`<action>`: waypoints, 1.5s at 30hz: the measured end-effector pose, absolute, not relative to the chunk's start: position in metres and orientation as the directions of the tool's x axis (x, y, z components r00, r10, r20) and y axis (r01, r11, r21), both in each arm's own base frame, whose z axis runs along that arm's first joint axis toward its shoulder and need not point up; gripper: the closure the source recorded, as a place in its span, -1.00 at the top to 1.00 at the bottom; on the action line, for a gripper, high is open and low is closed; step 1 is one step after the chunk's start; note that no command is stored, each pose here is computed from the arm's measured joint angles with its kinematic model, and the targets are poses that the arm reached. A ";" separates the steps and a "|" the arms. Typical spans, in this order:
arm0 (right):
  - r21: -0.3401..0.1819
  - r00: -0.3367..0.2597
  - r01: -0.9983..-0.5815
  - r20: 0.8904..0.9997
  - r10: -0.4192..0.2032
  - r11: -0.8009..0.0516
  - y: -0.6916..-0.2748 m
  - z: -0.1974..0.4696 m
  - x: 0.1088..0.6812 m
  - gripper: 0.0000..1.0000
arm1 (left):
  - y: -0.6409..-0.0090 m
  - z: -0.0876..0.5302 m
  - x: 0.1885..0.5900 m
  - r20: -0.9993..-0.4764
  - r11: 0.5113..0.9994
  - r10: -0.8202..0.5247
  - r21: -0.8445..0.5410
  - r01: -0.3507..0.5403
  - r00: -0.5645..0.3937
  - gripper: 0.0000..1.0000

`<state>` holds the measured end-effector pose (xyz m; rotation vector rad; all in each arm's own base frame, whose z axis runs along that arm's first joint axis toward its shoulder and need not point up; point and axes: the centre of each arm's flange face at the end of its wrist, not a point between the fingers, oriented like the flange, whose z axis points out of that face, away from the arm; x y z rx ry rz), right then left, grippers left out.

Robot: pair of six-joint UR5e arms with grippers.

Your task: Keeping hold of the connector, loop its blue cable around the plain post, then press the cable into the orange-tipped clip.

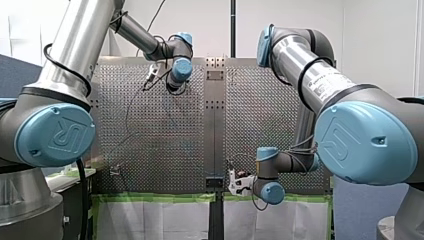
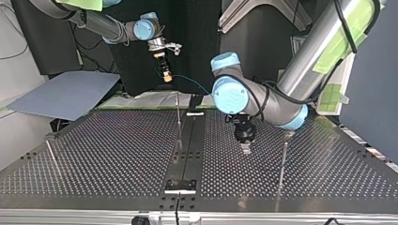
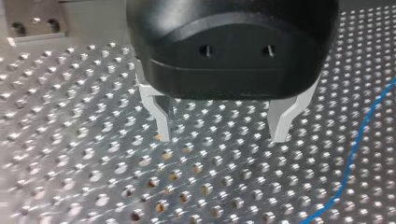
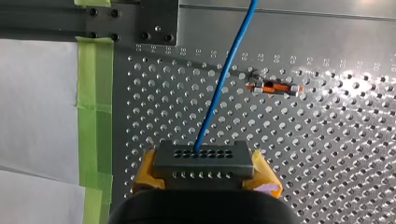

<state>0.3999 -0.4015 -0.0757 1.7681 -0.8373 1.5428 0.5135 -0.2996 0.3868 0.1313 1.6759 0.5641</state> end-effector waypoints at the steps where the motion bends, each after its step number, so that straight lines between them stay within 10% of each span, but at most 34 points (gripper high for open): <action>1: 0.056 0.109 -0.803 0.993 -0.054 -0.594 -0.401 -0.076 0.400 -1.00 | -0.300 0.390 0.515 -0.900 0.872 0.393 0.430 -0.232 -0.189 1.00; 45: 0.056 0.108 -0.793 0.993 -0.049 -0.607 -0.395 -0.075 0.407 -1.00 | -0.291 0.327 0.563 -0.824 0.811 0.453 0.540 -0.228 -0.339 1.00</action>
